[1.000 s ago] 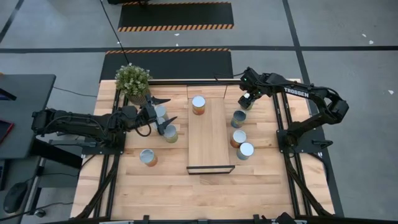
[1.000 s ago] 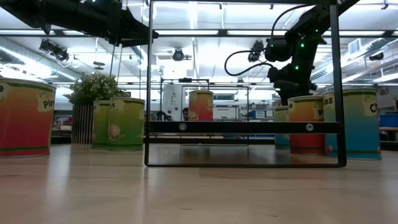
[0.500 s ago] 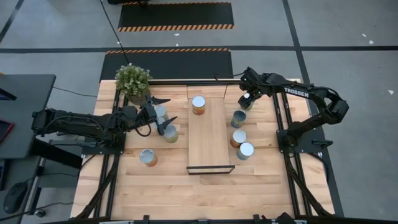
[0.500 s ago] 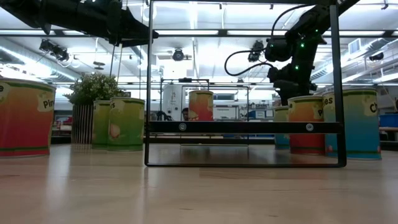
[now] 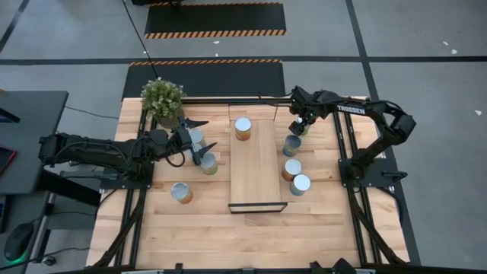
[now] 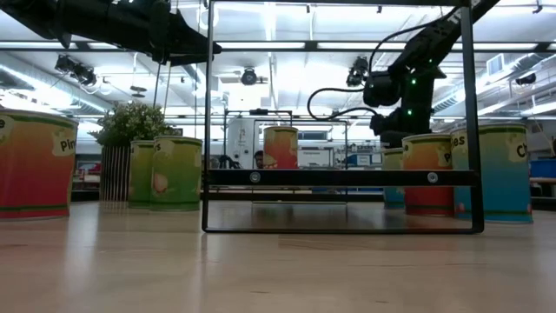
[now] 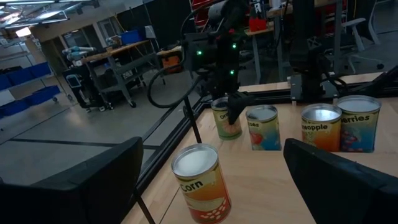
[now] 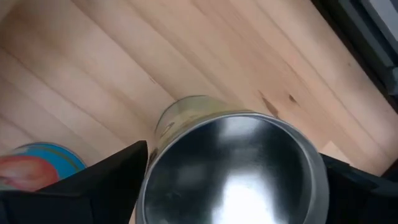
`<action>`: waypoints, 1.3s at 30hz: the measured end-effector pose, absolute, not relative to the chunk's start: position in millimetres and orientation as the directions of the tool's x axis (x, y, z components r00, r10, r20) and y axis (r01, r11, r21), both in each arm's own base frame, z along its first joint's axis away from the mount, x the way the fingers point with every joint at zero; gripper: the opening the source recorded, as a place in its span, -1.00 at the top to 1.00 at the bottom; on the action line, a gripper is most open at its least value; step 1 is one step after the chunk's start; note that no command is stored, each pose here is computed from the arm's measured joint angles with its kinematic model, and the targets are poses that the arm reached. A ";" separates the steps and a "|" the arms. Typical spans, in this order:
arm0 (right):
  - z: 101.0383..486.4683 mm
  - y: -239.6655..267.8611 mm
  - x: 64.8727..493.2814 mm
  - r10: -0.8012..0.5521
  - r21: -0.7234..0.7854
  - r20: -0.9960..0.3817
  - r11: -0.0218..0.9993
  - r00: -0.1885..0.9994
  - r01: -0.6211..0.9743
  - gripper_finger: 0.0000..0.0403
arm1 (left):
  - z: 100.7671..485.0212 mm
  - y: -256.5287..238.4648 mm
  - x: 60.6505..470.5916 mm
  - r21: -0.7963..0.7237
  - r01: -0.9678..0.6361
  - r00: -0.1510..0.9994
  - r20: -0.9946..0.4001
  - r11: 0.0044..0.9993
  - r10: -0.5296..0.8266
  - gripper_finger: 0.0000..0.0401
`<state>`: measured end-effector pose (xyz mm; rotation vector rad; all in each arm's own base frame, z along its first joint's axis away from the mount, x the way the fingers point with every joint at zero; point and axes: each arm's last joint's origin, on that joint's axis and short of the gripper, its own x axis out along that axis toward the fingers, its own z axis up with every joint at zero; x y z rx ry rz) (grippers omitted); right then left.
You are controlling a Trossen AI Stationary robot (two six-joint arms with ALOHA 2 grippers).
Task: Pick and place cans onto a shelf
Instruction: Put the top canned oranges on the shelf
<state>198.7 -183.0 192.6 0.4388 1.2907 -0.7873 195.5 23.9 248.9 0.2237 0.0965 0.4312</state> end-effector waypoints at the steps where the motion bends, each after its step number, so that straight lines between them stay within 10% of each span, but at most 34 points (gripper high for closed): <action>1: 192.1 -183.2 198.9 -0.270 -0.133 -0.960 0.671 0.074 0.729 -0.80 | 248.9 23.9 195.5 0.235 -0.403 0.904 -0.045 0.884 0.424 -0.97; 25: 270.5 -149.8 219.7 -0.318 -0.147 -0.938 0.729 0.140 0.669 -0.63 | 248.3 24.0 195.5 0.238 -0.402 0.904 -0.051 0.884 0.425 -0.97; 39: 306.7 -52.2 292.1 -0.251 -0.053 -0.873 0.901 0.417 0.432 -0.64 | 248.5 24.0 195.5 0.238 -0.404 0.903 -0.050 0.883 0.426 -0.97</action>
